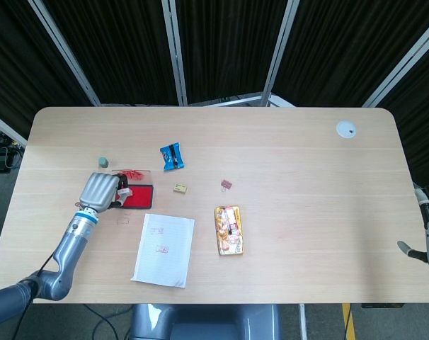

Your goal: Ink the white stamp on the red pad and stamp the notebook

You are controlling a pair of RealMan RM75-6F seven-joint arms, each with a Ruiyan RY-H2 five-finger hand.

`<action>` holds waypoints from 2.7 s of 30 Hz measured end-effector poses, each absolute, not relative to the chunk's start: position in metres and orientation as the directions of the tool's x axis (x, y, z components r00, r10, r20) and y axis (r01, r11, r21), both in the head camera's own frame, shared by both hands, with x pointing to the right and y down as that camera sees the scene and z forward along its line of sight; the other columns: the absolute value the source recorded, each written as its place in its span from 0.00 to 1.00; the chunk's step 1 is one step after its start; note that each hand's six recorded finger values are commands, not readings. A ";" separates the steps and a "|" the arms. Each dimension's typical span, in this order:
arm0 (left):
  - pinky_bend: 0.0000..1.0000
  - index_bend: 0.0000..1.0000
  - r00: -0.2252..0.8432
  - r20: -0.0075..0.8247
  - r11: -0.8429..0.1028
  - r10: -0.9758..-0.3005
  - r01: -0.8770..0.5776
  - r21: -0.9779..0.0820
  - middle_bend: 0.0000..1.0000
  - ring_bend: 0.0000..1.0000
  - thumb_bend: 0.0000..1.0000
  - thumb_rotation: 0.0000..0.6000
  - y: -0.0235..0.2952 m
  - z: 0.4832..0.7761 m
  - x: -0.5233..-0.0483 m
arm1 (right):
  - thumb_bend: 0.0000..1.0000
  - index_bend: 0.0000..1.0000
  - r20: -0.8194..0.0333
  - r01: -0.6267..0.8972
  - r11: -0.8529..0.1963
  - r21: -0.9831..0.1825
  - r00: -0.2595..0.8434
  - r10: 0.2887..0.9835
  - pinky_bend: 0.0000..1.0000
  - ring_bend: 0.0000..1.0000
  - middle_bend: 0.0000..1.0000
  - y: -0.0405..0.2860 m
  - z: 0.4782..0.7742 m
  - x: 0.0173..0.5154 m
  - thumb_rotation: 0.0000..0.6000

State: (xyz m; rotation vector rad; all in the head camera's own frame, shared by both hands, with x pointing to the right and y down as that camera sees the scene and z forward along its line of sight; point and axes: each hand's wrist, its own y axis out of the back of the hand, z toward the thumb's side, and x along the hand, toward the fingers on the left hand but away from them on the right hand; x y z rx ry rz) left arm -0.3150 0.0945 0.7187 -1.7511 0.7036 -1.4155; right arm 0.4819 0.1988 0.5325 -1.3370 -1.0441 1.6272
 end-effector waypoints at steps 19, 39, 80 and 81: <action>0.87 0.54 0.209 0.589 -0.603 -0.781 -0.005 -0.798 0.55 0.84 0.38 1.00 0.093 0.749 -0.320 | 0.00 0.00 -0.361 -0.085 -0.380 -0.921 -0.175 0.916 0.00 0.00 0.00 0.201 0.538 0.489 1.00; 0.87 0.55 0.179 0.626 -0.634 -0.759 0.018 -0.773 0.55 0.84 0.39 1.00 0.101 0.769 -0.329 | 0.00 0.00 -0.368 -0.092 -0.389 -0.917 -0.186 0.911 0.00 0.00 0.00 0.201 0.541 0.492 1.00; 0.87 0.57 0.558 0.520 -0.627 -0.647 -0.002 -0.779 0.57 0.83 0.39 1.00 0.152 0.675 -0.251 | 0.00 0.00 -0.373 -0.087 -0.395 -0.914 -0.196 0.907 0.00 0.00 0.00 0.201 0.541 0.495 1.00; 0.87 0.57 0.574 0.519 -0.627 -0.633 0.013 -0.779 0.57 0.84 0.39 1.00 0.157 0.674 -0.247 | 0.00 0.00 -0.373 -0.086 -0.395 -0.914 -0.196 0.907 0.00 0.00 0.00 0.201 0.541 0.495 1.00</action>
